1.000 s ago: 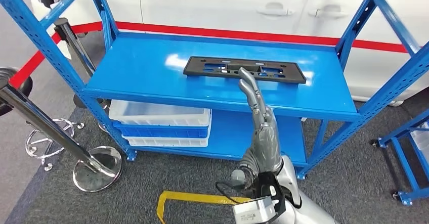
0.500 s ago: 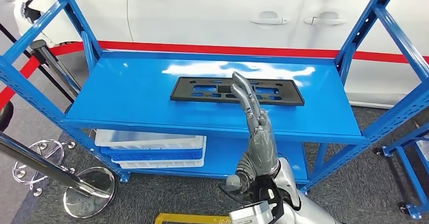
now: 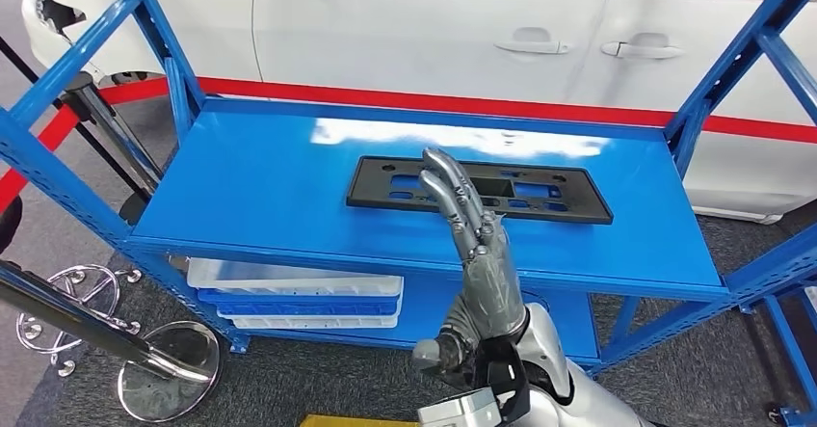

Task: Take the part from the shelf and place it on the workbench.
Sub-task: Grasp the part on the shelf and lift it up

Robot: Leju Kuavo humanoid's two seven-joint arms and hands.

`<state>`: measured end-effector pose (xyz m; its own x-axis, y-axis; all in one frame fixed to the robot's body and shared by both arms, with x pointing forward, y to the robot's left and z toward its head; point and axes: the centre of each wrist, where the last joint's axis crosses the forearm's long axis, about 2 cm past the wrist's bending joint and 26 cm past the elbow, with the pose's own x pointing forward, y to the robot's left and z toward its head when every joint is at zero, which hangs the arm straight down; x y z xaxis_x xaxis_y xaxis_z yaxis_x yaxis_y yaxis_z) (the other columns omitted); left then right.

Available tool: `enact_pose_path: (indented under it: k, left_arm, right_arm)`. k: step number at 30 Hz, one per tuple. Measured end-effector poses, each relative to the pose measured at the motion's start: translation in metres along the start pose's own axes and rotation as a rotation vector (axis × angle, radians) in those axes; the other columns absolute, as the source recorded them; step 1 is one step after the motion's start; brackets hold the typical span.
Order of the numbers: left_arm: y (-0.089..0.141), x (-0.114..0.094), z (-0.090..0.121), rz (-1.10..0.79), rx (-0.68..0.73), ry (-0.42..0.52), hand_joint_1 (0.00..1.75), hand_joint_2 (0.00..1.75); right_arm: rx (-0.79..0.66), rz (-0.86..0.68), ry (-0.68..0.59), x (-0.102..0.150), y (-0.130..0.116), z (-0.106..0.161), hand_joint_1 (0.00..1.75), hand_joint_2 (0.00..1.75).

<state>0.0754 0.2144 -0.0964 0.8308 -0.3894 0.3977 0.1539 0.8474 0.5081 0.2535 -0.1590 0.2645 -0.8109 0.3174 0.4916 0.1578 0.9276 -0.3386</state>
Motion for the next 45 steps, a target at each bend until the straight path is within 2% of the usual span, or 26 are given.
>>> enact_pose_path:
  k: [1,6,16,28,37,45]
  left_arm:
    - [0.000,0.000,0.000,-0.006,0.000,-0.004,0.00,0.00]
    - [0.000,0.001,0.000,-0.024,-0.002,-0.008,0.00,0.00]
    - [0.000,0.002,0.000,-0.033,-0.005,-0.003,0.00,0.00]
    - [0.000,0.012,-0.002,-0.059,-0.018,-0.017,0.00,0.00]
    - [-0.001,0.019,-0.004,-0.089,-0.040,-0.039,0.00,0.00]
    - [-0.002,0.024,-0.004,-0.121,-0.070,-0.052,0.00,0.00]
  right_arm:
    - [0.016,0.044,-0.004,0.000,0.000,0.001,0.00,1.75]
    - [0.086,0.209,0.001,-0.006,0.002,0.006,0.00,1.75]
    - [0.224,0.281,0.076,-0.023,0.011,0.019,0.00,1.75]
    - [0.390,0.396,0.147,-0.062,0.025,0.025,0.00,1.75]
    - [0.459,0.450,0.139,-0.077,0.036,0.005,0.00,1.75]
    - [0.535,0.537,0.204,-0.106,0.043,-0.014,0.00,1.75]
